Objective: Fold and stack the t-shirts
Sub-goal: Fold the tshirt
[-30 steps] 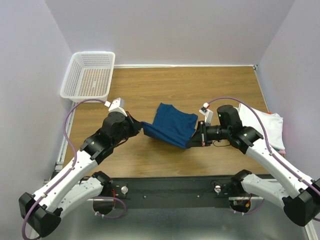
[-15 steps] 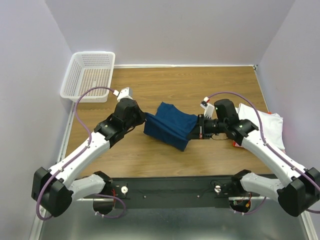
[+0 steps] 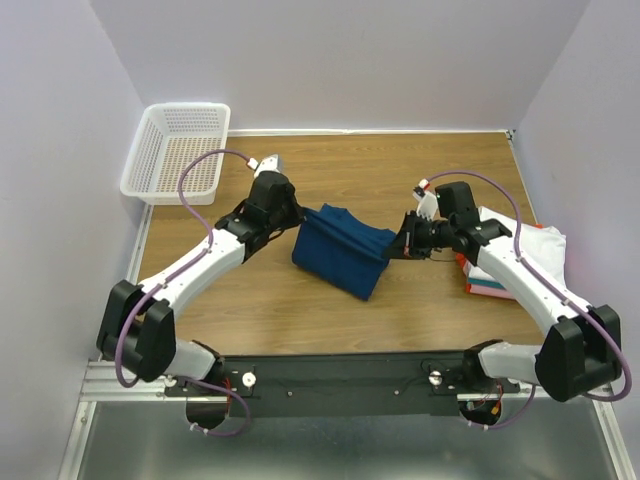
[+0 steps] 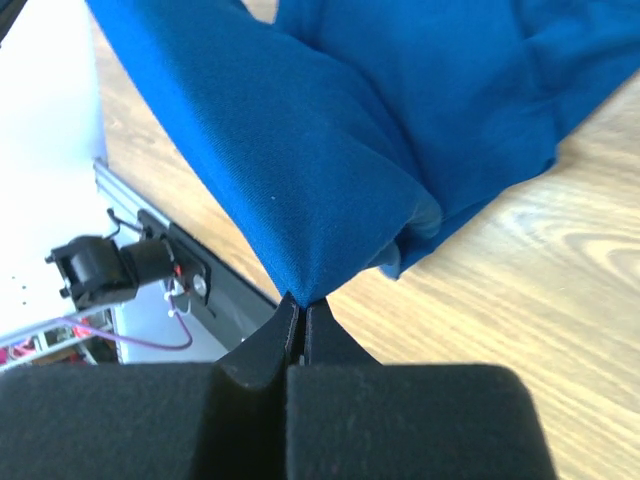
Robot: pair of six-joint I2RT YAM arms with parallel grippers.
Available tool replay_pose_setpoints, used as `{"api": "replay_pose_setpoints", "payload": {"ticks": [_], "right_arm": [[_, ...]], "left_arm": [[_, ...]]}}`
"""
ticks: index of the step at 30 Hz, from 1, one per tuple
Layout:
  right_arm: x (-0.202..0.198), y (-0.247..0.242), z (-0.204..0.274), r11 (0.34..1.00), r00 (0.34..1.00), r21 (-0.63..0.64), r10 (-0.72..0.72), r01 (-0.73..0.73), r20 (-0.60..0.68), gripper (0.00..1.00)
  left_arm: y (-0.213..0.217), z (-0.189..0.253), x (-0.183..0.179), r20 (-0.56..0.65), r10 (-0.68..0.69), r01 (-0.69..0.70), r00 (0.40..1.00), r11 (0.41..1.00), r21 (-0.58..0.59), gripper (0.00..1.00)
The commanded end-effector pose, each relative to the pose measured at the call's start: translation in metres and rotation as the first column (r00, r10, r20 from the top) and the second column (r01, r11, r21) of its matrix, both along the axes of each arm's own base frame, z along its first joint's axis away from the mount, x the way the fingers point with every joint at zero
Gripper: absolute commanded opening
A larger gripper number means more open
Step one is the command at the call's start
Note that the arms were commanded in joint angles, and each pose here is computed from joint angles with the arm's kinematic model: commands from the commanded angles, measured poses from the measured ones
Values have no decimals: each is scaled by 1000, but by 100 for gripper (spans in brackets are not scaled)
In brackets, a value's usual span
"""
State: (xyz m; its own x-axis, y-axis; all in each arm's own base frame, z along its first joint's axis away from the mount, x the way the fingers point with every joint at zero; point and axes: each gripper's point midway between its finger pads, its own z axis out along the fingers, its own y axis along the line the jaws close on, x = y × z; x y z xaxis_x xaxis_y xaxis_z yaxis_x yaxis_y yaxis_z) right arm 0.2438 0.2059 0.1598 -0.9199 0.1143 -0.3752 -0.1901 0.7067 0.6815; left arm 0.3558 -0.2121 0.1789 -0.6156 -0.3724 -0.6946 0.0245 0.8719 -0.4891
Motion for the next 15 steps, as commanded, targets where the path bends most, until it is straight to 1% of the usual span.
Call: {"api": "replay_pose_setpoints", "payload": {"ticks": [1, 7, 9, 10, 15], "right_arm": [[9, -11, -5, 1000, 1000, -20, -4, 4, -22, 1], [28, -19, -19, 999, 997, -10, -36, 36, -63, 1], [30, -16, -23, 1000, 997, 6, -20, 21, -75, 1], [31, -15, -28, 1000, 996, 6, -17, 18, -93, 1], [45, -19, -41, 999, 994, -11, -32, 31, -104, 1]], "left_arm": [[11, 8, 33, 61, 58, -60, 996, 998, 36, 0], [8, -17, 53, -5, 67, -66, 998, 995, 79, 0], [7, -24, 56, -20, 66, -64, 998, 994, 88, 0], [6, -30, 59, -30, 63, -60, 998, 994, 95, 0], [5, -44, 69, -62, 66, -60, 996, 993, 101, 0]]}}
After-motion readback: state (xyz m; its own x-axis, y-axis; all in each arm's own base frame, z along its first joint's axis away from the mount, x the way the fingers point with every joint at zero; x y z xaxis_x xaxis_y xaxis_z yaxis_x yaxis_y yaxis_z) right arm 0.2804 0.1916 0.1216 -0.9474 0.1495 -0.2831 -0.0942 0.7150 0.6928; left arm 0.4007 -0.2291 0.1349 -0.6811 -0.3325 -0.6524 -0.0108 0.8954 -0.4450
